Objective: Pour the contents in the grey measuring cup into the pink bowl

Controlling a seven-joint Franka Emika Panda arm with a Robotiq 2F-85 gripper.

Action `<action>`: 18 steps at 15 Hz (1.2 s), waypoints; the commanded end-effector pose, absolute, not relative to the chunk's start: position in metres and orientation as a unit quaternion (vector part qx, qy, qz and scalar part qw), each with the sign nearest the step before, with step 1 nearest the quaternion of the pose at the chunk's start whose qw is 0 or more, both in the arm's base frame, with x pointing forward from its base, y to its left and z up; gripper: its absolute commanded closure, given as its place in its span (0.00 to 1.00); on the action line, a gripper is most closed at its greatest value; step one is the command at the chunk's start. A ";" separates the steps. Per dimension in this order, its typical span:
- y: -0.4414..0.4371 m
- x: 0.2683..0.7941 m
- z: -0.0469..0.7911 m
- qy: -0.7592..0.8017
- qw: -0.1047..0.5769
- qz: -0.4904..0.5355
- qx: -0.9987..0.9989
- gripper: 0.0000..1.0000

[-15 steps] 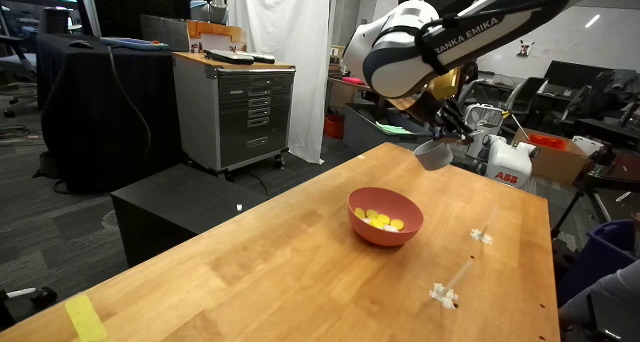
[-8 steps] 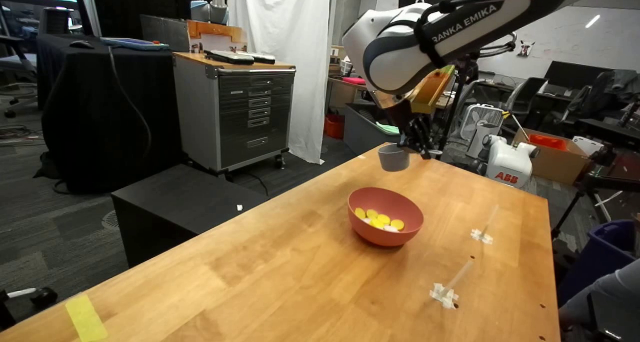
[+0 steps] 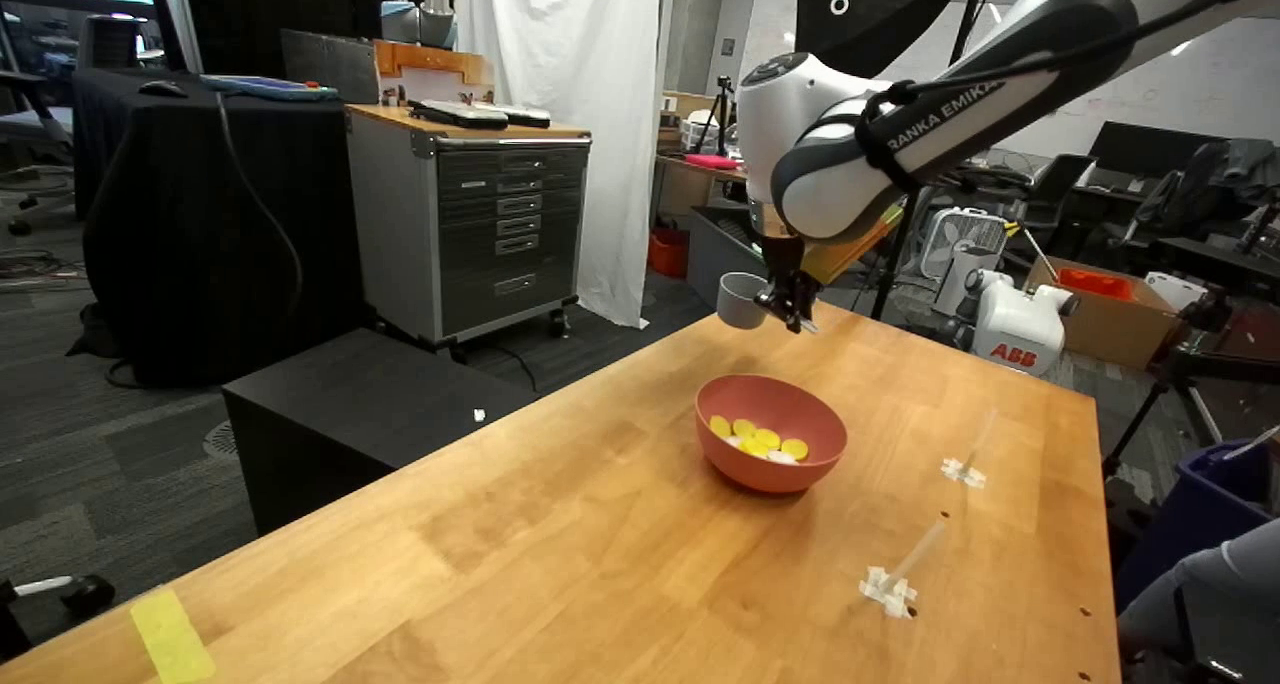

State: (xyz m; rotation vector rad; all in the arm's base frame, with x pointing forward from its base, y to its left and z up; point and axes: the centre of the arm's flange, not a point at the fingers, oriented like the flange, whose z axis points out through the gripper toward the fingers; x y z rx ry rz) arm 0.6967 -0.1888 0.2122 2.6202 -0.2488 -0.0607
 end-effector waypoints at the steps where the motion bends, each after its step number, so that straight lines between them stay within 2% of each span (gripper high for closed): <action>1: -0.192 0.672 0.197 -0.129 0.224 0.067 0.964 0.95; 7: -0.182 0.629 0.185 -0.138 0.172 0.087 0.971 0.95; 13: -0.148 0.573 0.232 -0.109 0.148 0.059 0.981 0.95; 18: -0.159 0.568 0.235 -0.119 0.144 0.038 0.982 0.95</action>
